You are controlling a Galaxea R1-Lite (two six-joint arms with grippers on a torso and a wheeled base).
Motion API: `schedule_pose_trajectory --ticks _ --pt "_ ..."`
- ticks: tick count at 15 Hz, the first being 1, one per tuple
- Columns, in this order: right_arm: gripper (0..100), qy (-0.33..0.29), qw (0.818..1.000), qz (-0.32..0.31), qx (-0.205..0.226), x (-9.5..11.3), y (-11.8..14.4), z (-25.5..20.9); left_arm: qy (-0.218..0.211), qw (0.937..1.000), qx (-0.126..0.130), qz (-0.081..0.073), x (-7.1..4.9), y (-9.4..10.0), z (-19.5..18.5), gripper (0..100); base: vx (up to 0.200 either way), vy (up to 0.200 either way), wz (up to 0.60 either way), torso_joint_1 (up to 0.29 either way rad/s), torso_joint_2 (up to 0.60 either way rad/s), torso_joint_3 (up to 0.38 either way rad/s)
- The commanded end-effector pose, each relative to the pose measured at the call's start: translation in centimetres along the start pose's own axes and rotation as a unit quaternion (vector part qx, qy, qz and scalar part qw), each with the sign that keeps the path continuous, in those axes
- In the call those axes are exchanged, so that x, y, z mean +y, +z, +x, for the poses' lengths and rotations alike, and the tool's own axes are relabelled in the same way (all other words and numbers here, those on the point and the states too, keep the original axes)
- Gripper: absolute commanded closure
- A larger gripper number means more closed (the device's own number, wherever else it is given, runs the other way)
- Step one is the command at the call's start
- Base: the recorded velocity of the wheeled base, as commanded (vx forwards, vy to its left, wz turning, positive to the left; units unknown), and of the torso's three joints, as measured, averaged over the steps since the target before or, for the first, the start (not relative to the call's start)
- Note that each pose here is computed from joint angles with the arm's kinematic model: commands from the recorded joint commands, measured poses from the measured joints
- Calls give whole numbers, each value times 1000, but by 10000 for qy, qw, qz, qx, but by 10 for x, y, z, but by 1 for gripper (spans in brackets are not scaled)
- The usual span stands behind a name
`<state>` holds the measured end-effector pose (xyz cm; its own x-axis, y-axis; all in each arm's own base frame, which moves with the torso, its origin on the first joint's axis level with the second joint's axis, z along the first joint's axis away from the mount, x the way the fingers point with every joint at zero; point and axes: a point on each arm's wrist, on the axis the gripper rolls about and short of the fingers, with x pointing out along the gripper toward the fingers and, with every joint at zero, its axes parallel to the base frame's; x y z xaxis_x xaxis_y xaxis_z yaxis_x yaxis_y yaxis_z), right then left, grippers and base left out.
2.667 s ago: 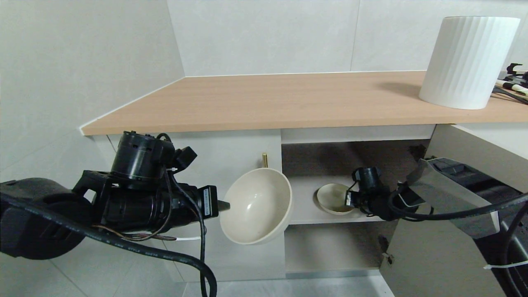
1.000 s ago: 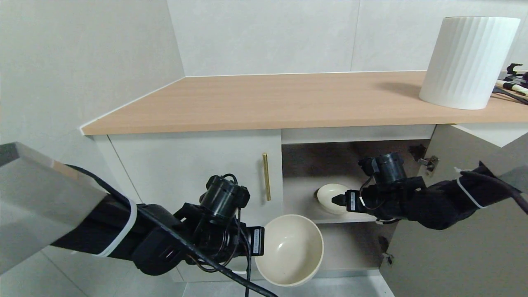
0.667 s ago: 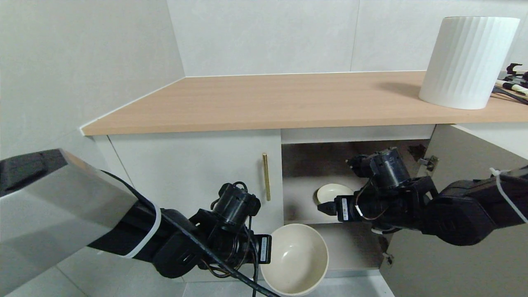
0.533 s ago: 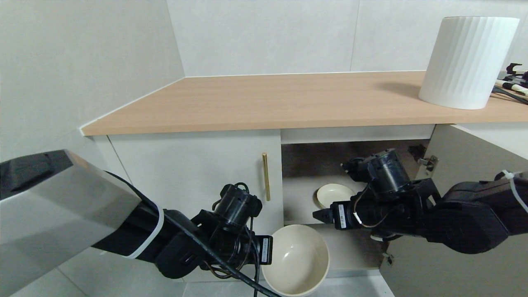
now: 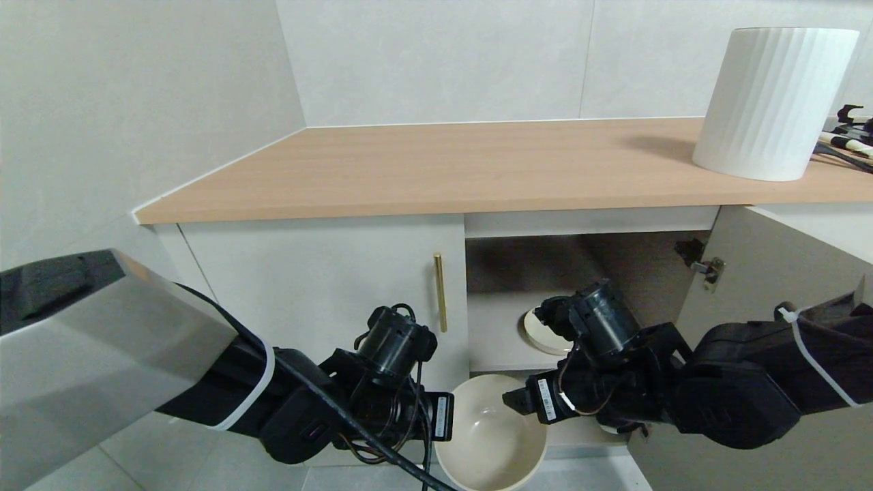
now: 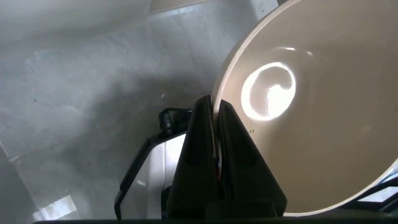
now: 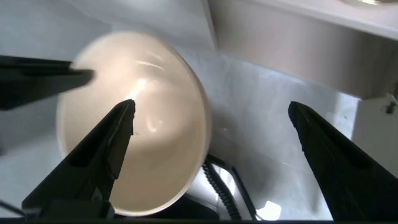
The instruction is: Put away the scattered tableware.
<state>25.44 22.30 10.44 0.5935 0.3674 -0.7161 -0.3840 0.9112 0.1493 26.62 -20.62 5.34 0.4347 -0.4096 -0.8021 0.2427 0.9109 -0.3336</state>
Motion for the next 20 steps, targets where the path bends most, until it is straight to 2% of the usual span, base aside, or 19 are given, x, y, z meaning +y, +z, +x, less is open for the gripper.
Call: schedule_pose_trajectory --ticks 1,4,5,19,20 --pt "0 -34 9999 -38 114 0 -4 7 -12 10000 -23 -1 0 1 -1 100 0 0 0 0 0 0" --pt "0 -73 9998 -47 181 0 -7 13 -4 10000 -10 -2 0 0 -1 100 0 0 0 0 0 0" --pt "100 -102 9998 -48 170 0 -7 13 -11 10000 -6 -2 0 0 -1 100 0 0 0 0 0 0" --pt "100 -107 9998 -44 152 1 -7 14 -7 10000 1 -2 0 0 0 100 0 0 0 0 0 0" --pt "100 -117 9998 -40 165 0 -7 15 3 10000 4 -3 0 0 0 0 0 0 0 0 0 0"
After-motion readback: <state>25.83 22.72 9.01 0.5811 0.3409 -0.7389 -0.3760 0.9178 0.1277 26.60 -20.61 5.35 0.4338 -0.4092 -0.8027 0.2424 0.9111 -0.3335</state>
